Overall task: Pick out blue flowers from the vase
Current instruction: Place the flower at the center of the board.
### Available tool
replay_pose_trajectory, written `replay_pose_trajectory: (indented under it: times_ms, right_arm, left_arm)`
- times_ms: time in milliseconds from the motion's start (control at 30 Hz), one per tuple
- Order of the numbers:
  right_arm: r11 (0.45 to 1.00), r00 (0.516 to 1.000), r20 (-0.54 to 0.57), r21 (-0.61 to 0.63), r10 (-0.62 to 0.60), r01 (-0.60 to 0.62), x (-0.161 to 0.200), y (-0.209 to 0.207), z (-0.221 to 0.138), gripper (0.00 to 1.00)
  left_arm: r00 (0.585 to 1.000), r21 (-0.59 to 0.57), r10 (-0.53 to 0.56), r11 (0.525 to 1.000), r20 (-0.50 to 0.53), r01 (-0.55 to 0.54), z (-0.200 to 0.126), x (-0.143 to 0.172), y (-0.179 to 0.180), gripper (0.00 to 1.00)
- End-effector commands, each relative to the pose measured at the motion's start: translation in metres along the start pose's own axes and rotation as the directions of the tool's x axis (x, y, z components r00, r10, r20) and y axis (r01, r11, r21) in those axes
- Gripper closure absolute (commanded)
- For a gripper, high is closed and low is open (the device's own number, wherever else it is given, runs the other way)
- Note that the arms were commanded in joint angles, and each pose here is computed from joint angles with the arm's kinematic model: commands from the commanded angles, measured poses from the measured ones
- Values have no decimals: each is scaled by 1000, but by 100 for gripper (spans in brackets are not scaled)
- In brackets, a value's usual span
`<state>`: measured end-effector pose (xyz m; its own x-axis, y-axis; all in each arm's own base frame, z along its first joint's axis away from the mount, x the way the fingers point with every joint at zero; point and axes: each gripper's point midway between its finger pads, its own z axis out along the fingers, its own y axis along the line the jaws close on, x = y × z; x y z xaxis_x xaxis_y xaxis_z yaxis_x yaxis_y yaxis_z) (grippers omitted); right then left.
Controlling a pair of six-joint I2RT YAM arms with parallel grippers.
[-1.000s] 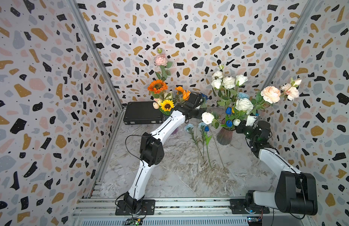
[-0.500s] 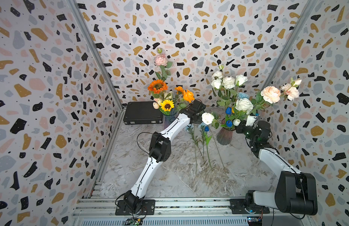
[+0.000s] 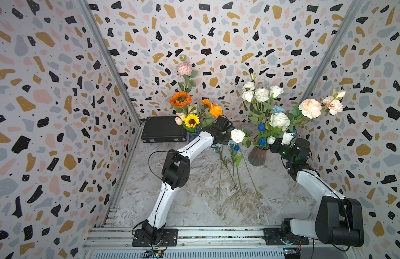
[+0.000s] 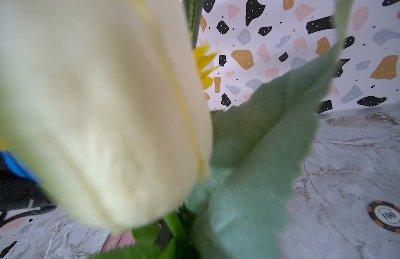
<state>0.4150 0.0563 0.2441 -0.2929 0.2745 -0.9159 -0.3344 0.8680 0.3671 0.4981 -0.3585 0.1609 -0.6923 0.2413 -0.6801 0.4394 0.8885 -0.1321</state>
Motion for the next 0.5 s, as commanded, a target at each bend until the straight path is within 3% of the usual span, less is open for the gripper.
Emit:
replay_pose_trajectory:
  times_ms: [0,200,467]
  right_arm:
    - [1000,999,-50,-11,13,-13,15,4,-2,74]
    - [1000,999,-46,-11,9,-10,12,5,-3,74]
    - [1000,999,-49,-17,15,-16,14,6,-3,74]
  left_arm:
    - [984,96,30,994,175,-47,-50,-58,-23,48]
    - [962,167,49,981,269,-96,-97,-75,-46,46]
    - [861,200,121,948,493,-248,-201,-105,-73,39]
